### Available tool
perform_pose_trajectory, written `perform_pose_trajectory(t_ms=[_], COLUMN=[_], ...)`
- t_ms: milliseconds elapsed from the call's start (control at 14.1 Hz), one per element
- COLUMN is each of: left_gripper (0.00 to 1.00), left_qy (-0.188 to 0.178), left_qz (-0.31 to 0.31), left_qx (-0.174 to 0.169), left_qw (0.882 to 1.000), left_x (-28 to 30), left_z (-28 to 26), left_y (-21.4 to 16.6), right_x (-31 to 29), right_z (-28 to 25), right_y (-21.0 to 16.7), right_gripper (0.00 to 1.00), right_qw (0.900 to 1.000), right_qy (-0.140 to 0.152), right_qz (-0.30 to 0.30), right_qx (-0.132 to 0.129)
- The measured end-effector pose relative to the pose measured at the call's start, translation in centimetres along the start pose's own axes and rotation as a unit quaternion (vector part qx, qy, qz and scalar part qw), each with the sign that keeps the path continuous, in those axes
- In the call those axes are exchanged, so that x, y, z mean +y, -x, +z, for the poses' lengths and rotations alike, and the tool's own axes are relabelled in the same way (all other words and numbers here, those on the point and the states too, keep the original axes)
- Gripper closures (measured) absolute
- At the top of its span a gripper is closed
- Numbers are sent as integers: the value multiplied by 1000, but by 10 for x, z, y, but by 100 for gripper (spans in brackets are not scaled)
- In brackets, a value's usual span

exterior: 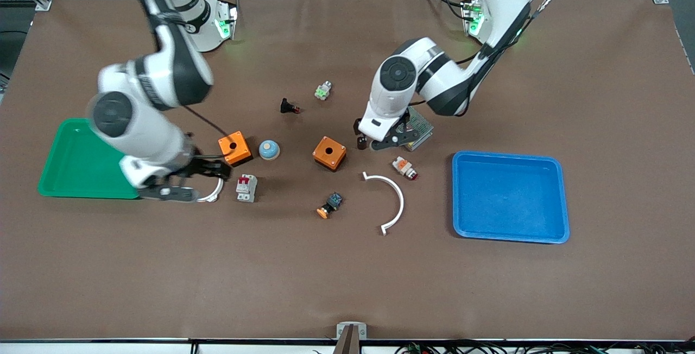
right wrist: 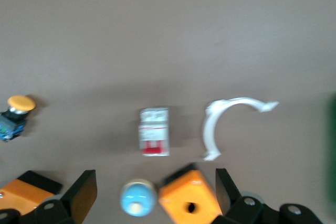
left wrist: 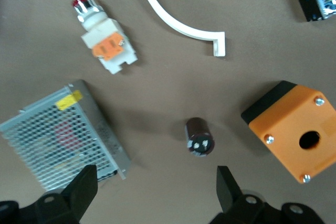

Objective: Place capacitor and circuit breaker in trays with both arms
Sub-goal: 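Reach the right gripper to the breaker while the left gripper reaches the capacitor, then close the right gripper on the breaker while the left gripper grasps the capacitor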

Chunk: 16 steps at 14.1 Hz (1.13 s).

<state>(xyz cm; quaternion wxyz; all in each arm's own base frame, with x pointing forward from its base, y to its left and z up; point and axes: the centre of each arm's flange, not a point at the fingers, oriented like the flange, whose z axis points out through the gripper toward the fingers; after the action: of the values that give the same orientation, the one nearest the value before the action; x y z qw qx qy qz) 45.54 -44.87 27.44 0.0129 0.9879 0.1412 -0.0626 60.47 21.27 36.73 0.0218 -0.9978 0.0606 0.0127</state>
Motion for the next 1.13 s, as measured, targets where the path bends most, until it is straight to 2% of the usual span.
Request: perform_pose_trajectory(t_ms=[142,284,567,851,993,1135], left_gripper=[0,0,0,0,2,14], left_qy=[3,14,23,14,12,10], left_qz=[-16,-21,-10,1,2,3], left_qx=[1,2,0,2,2,5], left_qw=[1000,1000,1000,1000,1000,1000], left_x=[12,22,32,34,33,32], left_z=[14,24,42,57,59,61], left_y=[-5,-6,3,6,4,2], right_x=[-23,-29,-20,-2,4,6], right_z=[40,65,87,115,134,144], right_y=[5,4,2,7,12,13], right_gripper=[0,0,0,0,0,0], right_qw=[1000,1000,1000,999,999,998], right_qy=[-13,-13,-9,-7,-2,9], right_qz=[-3,-6,-21,-40,-45,-56], right_qx=[-4,-2,2,21,24,23])
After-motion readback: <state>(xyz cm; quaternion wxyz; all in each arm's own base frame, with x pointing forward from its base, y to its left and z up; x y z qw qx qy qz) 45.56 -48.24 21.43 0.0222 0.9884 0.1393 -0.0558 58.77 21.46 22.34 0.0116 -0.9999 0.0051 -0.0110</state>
